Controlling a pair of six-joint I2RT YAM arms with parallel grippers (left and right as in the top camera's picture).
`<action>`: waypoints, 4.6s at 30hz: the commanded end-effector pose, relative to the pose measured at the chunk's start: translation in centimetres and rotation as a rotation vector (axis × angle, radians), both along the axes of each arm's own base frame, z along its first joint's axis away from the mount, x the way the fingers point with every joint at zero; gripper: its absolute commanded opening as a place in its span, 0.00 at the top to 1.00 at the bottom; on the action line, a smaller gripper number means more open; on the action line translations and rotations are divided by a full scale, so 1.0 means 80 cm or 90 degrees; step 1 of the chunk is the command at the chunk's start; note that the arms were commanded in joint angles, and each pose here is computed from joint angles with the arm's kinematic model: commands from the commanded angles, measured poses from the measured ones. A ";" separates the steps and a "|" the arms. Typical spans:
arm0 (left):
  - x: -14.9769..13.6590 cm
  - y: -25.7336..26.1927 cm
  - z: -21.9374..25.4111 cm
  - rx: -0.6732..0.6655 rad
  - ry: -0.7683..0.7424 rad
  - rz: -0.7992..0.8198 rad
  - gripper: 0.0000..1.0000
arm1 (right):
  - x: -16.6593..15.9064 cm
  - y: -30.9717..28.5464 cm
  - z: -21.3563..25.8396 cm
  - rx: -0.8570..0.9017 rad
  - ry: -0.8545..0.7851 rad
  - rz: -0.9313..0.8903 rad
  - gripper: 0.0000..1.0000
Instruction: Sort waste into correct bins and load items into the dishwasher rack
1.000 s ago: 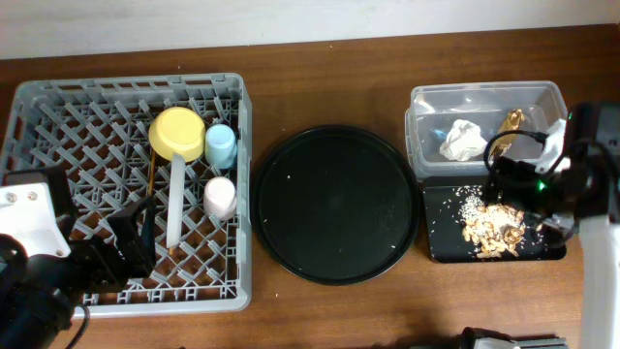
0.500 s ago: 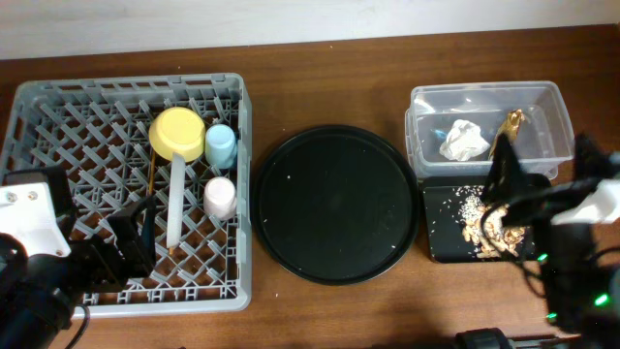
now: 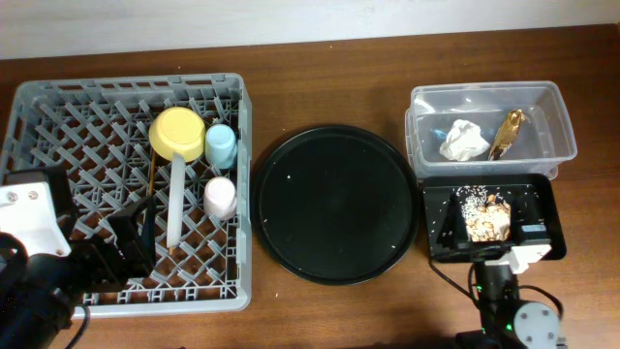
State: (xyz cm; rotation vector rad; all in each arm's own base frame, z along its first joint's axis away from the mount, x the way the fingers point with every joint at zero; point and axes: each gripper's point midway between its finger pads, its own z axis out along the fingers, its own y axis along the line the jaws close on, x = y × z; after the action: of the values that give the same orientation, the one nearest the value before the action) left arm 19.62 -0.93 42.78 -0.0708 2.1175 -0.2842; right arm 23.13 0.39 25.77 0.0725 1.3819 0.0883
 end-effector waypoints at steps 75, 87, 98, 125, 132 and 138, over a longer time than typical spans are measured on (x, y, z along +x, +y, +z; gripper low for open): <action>-0.050 -0.028 -0.061 0.113 -0.225 -0.051 0.01 | 0.018 -0.005 -0.128 -0.113 0.170 -0.011 0.01; -0.011 -0.025 -0.049 0.156 -0.652 -0.014 0.01 | 0.018 -0.005 -0.128 -0.113 0.170 -0.011 0.01; 0.023 0.008 -0.149 0.120 -0.593 0.081 0.01 | 0.018 -0.005 -0.128 -0.113 0.170 -0.011 0.01; 0.062 0.029 -0.339 0.106 -0.298 0.122 0.01 | 0.018 -0.005 -0.128 -0.112 0.170 -0.011 0.01; 0.062 0.029 -0.339 0.106 -0.298 0.122 0.01 | 0.018 -0.005 -0.128 -0.113 0.170 -0.011 0.01; 0.062 0.029 -0.339 0.106 -0.298 0.122 0.01 | 0.018 -0.005 -0.128 -0.113 0.170 -0.011 0.01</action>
State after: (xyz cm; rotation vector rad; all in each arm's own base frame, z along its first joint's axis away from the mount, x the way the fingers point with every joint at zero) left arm 24.59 1.39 15.67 -0.1044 1.6490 -0.0150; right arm 24.61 0.09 15.84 -0.0639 1.6460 -0.0634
